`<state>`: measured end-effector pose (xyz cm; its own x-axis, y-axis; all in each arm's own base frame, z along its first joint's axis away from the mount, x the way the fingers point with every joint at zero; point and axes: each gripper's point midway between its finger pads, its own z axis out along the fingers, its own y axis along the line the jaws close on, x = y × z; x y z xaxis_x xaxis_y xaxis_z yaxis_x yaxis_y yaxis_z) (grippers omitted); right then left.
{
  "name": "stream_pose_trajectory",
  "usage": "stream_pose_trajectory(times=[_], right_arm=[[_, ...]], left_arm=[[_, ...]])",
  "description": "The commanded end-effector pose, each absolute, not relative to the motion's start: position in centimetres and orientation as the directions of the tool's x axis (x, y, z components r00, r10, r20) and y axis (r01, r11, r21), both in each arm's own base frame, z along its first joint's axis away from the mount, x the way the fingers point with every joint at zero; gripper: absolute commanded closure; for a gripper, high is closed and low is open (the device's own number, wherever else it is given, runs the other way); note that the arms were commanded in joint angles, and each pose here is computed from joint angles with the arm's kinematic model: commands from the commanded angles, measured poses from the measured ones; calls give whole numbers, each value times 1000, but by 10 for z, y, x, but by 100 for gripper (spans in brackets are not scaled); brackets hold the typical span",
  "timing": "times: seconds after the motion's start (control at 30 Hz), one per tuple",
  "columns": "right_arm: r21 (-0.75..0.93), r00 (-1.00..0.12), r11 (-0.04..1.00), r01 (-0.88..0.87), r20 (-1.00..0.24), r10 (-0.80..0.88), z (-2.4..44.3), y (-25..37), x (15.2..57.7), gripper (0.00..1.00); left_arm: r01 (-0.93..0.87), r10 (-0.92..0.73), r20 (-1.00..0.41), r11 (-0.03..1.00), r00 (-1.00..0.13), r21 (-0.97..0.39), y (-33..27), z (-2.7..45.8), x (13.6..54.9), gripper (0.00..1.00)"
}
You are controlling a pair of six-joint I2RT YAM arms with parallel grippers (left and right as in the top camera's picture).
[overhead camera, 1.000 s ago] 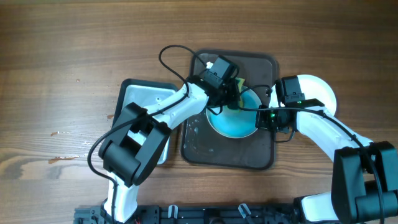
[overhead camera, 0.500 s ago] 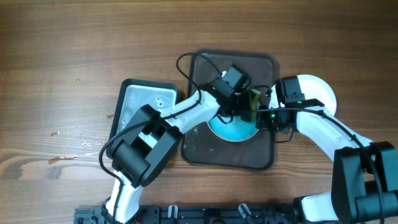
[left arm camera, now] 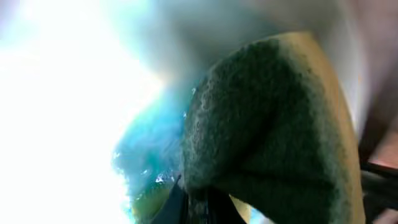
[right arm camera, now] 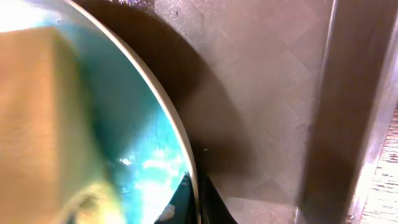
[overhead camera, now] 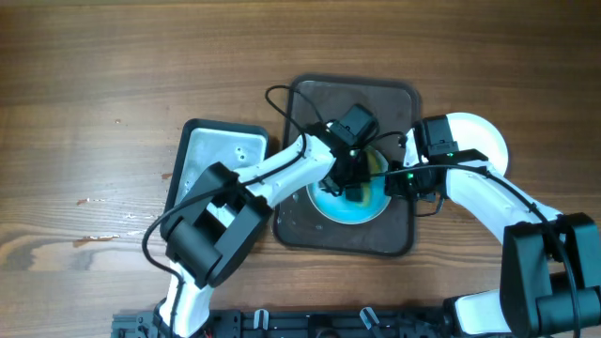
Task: Clean dirty plates on tray and stack at the side
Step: 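Scrub the blue stain on the plate with the sponge in the left gripper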
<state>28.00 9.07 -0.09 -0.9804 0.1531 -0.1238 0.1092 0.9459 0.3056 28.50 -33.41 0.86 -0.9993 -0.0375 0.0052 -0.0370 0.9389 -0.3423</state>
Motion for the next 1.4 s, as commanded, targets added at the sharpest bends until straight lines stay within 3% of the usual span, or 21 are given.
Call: stream_pose_trajectory(times=[0.0, 0.2, 0.33, 0.43, 0.53, 0.7, 1.0, 1.37], right_arm=[[224, -987, 968, 116, -84, 138, -18, 77, 264, 96], [223, -988, 969, 109, -84, 130, -18, 77, 264, 96], [222, -989, 970, 101, -87, 123, -18, 77, 264, 96], [221, -989, 971, 95, -88, 117, -18, 77, 264, 96], [221, -989, 971, 95, -88, 117, -18, 77, 264, 96], [213, -990, 973, 86, -91, 108, -19, 77, 264, 96], [181, -991, 982, 60, -105, 80, -19, 82, 263, 95], [182, -991, 981, 62, -106, 83, -19, 82, 264, 96]], left_arm=[[-114, -97, -176, 990, -980, 88, -235, -24, 311, 96], [-149, -67, -271, 945, -960, 292, -188, -12, 323, 96], [-156, -62, -291, 937, -955, 313, -183, -7, 326, 96], [-152, -92, -270, 966, -958, 211, -205, -11, 328, 96], [-132, -128, -197, 991, -972, 8, -245, -18, 326, 96], [-137, -175, -103, 943, -979, -302, -310, -9, 326, 96], [-184, -258, -124, 885, -958, -427, -350, -15, 338, 96], [-89, -195, -130, 822, -972, -563, -395, 0, 332, 96]])
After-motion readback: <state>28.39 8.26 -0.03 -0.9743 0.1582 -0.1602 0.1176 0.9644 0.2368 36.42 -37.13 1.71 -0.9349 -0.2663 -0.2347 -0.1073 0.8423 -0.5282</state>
